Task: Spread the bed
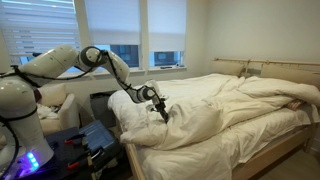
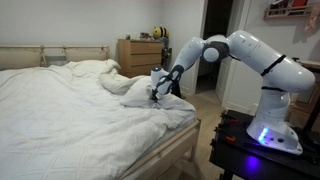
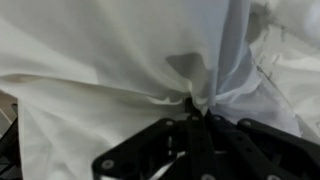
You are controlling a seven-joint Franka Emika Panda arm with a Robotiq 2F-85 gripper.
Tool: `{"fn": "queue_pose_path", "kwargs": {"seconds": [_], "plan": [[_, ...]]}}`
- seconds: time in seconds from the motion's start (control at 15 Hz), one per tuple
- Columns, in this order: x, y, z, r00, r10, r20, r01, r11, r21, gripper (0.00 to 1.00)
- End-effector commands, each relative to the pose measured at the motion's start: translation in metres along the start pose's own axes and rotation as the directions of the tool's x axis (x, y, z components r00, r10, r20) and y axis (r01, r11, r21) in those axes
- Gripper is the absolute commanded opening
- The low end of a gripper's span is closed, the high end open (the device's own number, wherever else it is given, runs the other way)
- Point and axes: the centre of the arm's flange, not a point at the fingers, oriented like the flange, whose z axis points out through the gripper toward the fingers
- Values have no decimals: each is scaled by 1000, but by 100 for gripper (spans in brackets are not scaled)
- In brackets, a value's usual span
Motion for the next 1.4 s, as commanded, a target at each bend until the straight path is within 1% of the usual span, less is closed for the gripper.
{"fn": "queue_pose_path", "kwargs": {"seconds": [0.0,0.13,0.33,0.53,0.8,0.93,1.07,1.33], "plan": [[11,22,-14,997,81,-18,-81,997,-6,1],[18,45,-23,990,138,-33,-138,990,-3,1],[33,95,-34,973,223,-51,-223,975,5,1],[54,154,-47,952,298,-73,-297,955,23,1],[67,236,-64,920,375,-112,-371,927,59,1],[69,273,-67,906,407,-113,-400,913,77,1],[63,307,-67,899,428,-92,-421,903,91,1],[47,358,-63,896,440,-57,-434,896,90,1]]}}
